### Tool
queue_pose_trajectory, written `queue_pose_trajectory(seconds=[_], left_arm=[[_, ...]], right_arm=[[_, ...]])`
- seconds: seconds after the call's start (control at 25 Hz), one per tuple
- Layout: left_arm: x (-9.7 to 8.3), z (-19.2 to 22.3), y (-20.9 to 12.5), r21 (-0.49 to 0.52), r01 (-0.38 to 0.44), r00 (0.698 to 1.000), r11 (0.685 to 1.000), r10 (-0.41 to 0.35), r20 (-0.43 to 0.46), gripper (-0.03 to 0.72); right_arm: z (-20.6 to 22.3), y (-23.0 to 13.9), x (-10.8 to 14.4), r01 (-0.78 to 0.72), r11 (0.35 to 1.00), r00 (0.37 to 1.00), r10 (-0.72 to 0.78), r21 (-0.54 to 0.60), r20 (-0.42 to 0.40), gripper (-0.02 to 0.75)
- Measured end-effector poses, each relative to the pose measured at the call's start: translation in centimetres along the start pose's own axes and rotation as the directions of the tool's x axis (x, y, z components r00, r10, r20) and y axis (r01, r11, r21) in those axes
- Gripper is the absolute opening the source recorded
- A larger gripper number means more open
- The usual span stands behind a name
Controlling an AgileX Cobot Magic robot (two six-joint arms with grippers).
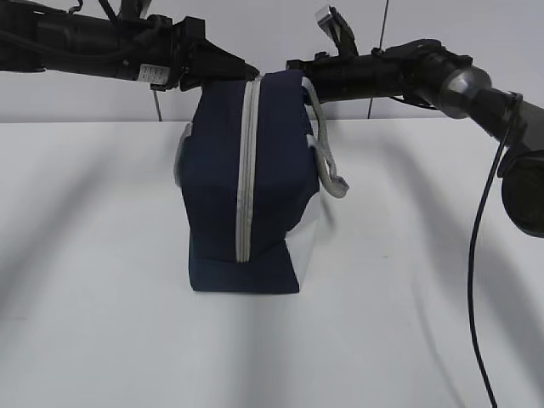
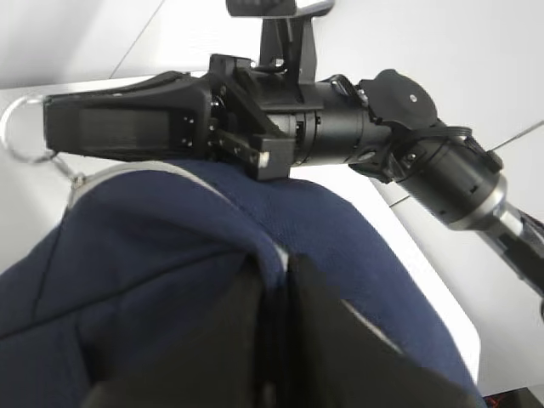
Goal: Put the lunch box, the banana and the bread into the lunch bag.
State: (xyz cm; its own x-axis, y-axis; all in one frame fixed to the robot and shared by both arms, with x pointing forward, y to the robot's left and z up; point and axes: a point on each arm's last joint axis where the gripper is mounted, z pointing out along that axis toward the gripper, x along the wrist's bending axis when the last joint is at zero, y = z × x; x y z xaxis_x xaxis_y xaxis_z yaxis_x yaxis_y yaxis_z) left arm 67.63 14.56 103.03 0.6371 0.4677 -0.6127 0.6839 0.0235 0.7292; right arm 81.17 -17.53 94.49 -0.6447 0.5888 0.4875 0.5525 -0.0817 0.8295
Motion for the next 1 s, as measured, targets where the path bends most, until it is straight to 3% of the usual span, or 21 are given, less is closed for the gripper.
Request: queue_pose_trajectory(seconds=[0.08,0.16,0.32,0.4,0.56,0.68,0.88,1.0], left_arm=[[-0.1,0.0,0.0,0.000,0.003,1.000,1.000,-0.003,0.011,0.092],[-0.3,-0.1,0.1,-0.004,0.005,1.000,1.000,-0.005,0.021,0.172],[-0.3,-0.1,0.2,-0.012,0.011,1.000,1.000,-0.010,0.024,0.422],[-0.3,-0.2,0.3,-0.022,0.017,1.000,1.000,-0.016,0.017,0.496],[-0.1,-0.8,0.8,-0.038,0.024,0.999,0.999,-0.025,-0.029,0.528],[-0.8,-2.1,1.7,-0.048,-0.016,0.994,0.999,0.011,-0.106,0.531],[-3.5,-5.3,3.5,-0.022,-0.097,0.968,0.995,0.090,-0.234,0.531],[-4.7,-6.4,3.6,0.024,-0.083,0.959,0.996,0.087,-0.271,0.531]], right_arm=[[-0.2,0.0,-0.2,0.003,1.000,1.000,-0.003,0.000,0.008,0.068],[-0.3,0.0,-0.4,0.008,1.000,1.000,-0.008,0.002,0.018,0.167],[-0.5,0.6,0.0,0.040,0.999,0.999,-0.040,0.000,0.002,0.435],[-0.7,1.0,0.4,0.066,0.998,0.998,-0.066,-0.003,-0.012,0.495],[-1.5,2.9,1.8,0.128,0.991,0.991,-0.129,-0.027,-0.021,0.521],[-2.7,4.8,3.3,0.167,0.985,0.985,-0.168,-0.048,-0.035,0.523],[-4.7,6.5,6.0,0.170,0.985,0.984,-0.171,-0.026,-0.046,0.523],[-6.4,6.8,7.9,0.153,0.988,0.987,-0.152,0.005,-0.046,0.523]])
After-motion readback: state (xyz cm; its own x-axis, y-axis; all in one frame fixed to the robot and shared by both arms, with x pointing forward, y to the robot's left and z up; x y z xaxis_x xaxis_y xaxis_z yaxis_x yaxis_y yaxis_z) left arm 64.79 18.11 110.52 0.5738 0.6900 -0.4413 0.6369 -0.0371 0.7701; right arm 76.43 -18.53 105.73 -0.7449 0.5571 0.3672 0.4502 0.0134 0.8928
